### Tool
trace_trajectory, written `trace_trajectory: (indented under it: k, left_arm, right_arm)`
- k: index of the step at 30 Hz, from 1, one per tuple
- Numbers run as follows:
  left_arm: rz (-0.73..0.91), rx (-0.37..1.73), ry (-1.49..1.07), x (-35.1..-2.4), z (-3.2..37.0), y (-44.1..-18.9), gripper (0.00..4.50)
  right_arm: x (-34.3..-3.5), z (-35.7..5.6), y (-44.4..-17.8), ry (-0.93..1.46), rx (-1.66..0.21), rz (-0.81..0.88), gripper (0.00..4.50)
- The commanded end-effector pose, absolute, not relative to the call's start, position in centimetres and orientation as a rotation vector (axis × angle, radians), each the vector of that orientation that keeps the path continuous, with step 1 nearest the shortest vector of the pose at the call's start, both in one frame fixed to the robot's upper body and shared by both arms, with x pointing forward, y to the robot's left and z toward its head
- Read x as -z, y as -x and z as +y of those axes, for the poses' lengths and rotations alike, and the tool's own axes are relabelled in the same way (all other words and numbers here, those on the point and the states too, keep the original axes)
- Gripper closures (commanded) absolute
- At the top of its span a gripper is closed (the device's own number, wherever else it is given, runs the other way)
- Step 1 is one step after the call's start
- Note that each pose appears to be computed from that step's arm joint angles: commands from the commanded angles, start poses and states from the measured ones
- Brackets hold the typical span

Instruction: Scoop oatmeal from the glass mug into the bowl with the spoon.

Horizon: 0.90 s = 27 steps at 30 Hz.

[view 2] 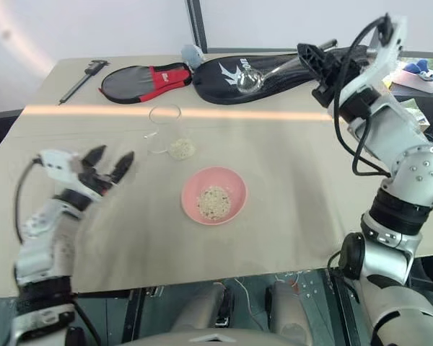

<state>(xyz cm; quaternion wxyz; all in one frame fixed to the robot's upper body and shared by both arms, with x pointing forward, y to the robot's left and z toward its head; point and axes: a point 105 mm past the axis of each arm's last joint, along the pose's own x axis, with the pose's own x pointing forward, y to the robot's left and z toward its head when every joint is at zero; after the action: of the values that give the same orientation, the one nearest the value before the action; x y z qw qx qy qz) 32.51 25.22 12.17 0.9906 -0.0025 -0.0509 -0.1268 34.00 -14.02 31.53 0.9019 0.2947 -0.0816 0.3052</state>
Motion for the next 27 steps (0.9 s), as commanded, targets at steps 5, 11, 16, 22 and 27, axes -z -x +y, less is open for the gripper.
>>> trace_trajectory:
  k: [5, 11, 16, 22, 27]
  left_arm:
    - [-0.22, 0.135, -0.064, -14.8, 23.5, -34.0, 0.54]
    - [-0.232, 0.087, -0.058, -15.5, 21.3, -35.7, 0.54]
    - [-0.202, 0.001, -0.05, -15.5, 21.3, -36.3, 0.54]
    - [-0.191, -0.081, -0.044, -15.7, 22.1, -36.2, 0.54]
    - [-0.208, -0.122, -0.048, -16.3, 22.4, -36.4, 0.54]
  right_arm:
    - [-33.5, -15.0, -32.3, -0.589, -0.623, -0.271, 4.5]
    - [-33.4, -15.0, -32.3, -0.583, -0.622, -0.27, 4.5]
    - [-33.3, -15.1, -32.3, -0.574, -0.622, -0.268, 4.5]
    - [-33.2, -15.2, -32.2, -0.569, -0.618, -0.268, 4.5]
    - [-33.0, -15.1, -32.3, -0.566, -0.621, -0.262, 4.5]
